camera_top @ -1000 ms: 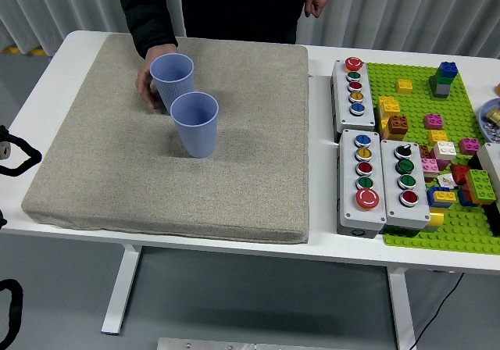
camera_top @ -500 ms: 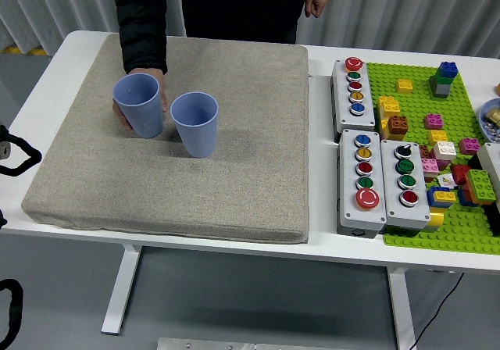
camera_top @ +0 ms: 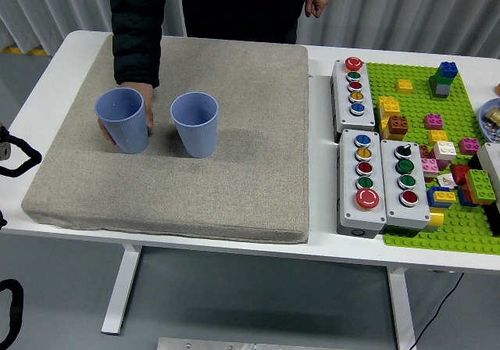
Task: Pick cup pour cup place
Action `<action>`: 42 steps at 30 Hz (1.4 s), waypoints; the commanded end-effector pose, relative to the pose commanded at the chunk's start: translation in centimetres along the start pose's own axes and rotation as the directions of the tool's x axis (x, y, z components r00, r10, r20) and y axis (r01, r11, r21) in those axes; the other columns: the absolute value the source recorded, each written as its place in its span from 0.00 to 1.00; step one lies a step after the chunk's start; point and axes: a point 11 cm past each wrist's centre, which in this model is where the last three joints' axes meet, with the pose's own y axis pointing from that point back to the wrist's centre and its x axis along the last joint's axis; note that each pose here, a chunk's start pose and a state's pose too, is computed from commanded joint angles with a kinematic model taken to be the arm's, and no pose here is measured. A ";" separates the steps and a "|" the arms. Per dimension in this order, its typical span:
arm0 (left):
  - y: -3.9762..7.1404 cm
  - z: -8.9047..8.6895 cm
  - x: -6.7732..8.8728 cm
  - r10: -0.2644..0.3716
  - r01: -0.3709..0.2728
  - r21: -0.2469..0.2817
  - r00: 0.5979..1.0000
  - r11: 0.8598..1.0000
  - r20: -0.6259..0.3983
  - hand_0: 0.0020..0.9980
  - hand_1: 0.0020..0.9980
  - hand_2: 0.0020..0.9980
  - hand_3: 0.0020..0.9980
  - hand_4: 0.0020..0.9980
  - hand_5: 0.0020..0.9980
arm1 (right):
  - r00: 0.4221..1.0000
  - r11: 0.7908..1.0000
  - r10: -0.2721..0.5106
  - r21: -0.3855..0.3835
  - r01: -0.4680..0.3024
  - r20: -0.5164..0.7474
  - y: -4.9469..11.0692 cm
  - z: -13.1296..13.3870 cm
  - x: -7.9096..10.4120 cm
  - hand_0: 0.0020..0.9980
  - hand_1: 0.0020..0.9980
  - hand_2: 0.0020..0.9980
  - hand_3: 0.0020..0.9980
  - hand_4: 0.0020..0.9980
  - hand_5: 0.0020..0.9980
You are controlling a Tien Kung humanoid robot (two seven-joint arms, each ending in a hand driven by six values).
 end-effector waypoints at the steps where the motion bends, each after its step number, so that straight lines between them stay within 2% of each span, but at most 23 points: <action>1: 0.0 -0.1 0.0 0.000 0.000 0.002 1.000 1.000 0.001 0.84 0.84 0.93 0.92 0.89 1.00 | 1.000 1.000 0.000 -0.001 0.000 0.000 0.0 0.0 0.0 0.68 0.68 0.69 0.64 0.43 0.17; 6: 0.2 -0.5 0.2 -0.002 0.002 0.015 1.000 1.000 0.013 0.84 0.84 0.93 0.92 0.89 1.00 | 1.000 1.000 0.002 -0.005 -0.002 -0.003 0.0 0.3 0.1 0.68 0.68 0.69 0.64 0.43 0.17; 7: 0.3 -0.5 0.2 -0.004 0.003 0.017 1.000 1.000 0.017 0.84 0.84 0.93 0.92 0.93 0.96 | 1.000 1.000 0.002 -0.006 -0.002 -0.003 0.0 0.3 0.1 0.68 0.68 0.69 0.64 0.43 0.17; 12: 0.9 -1.2 0.1 -0.027 0.026 0.036 0.998 0.999 0.049 0.84 0.84 0.93 0.92 0.93 0.96 | 1.000 1.000 0.002 -0.009 -0.002 -0.004 -0.1 0.5 0.1 0.68 0.68 0.69 0.64 0.43 0.17; 13: 1.1 -1.4 0.0 -0.037 0.034 0.043 0.998 0.998 0.059 0.84 0.84 0.94 0.94 0.97 0.82 | 1.000 1.000 0.002 -0.010 -0.002 -0.004 -0.1 0.5 0.1 0.68 0.68 0.69 0.64 0.43 0.17; 18: 2.0 -2.3 0.0 -0.070 0.063 0.072 0.993 0.995 0.097 0.84 0.84 0.94 0.94 0.97 0.82 | 1.000 1.000 0.002 -0.010 -0.002 -0.004 -0.1 0.6 0.2 0.68 0.68 0.69 0.64 0.43 0.17; 19: 2.2 -2.5 0.0 -0.075 0.067 0.077 0.992 0.995 0.101 0.84 0.85 0.97 0.98 1.00 0.68 | 1.000 1.000 0.002 -0.010 -0.002 -0.003 -0.1 0.6 0.2 0.68 0.68 0.69 0.64 0.43 0.17; 24: 3.7 -4.1 0.1 -0.098 0.087 0.128 0.992 0.988 0.082 0.84 0.85 0.97 0.98 1.00 0.68 | 1.000 1.000 0.000 -0.005 0.000 0.001 0.0 0.4 0.1 0.68 0.68 0.69 0.64 0.43 0.17; 25: 4.0 -4.4 0.1 -0.101 0.090 0.136 0.992 0.987 0.077 0.83 0.85 0.98 1.00 1.00 0.61 | 1.000 1.000 0.000 -0.005 0.000 0.001 0.0 0.4 0.1 0.68 0.68 0.69 0.64 0.43 0.17; 30: 6.0 -6.6 -0.5 -0.123 0.116 0.198 0.992 0.973 0.027 0.83 0.85 0.98 1.00 1.00 0.61 | 1.000 1.000 -0.002 -0.001 0.002 0.003 0.0 0.3 0.0 0.68 0.68 0.69 0.64 0.43 0.17; 31: 6.5 -7.0 -0.7 -0.138 0.130 0.211 0.990 0.969 0.025 0.84 0.86 1.00 1.00 1.00 0.52 | 1.000 1.000 -0.002 -0.002 0.002 0.002 0.0 0.3 0.0 0.68 0.68 0.69 0.64 0.43 0.17; 36: 8.6 -8.4 -1.8 -0.214 0.205 0.260 0.977 0.944 0.007 0.84 0.86 1.00 1.00 1.00 0.52 | 1.000 1.000 -0.003 -0.003 0.003 0.002 0.0 0.3 0.0 0.68 0.68 0.69 0.64 0.43 0.17; 37: 9.0 -8.6 -2.0 -0.225 0.215 0.269 0.974 0.939 0.005 0.87 0.89 1.00 1.00 1.00 0.45 | 1.000 1.000 -0.002 -0.003 0.002 0.000 0.0 0.3 0.0 0.68 0.68 0.69 0.64 0.43 0.17; 42: 9.8 -8.9 -2.5 -0.264 0.252 0.284 0.965 0.925 0.002 0.87 0.89 1.00 1.00 1.00 0.45 | 1.000 1.000 -0.003 -0.002 0.003 -0.001 0.0 0.2 0.0 0.68 0.68 0.69 0.64 0.43 0.17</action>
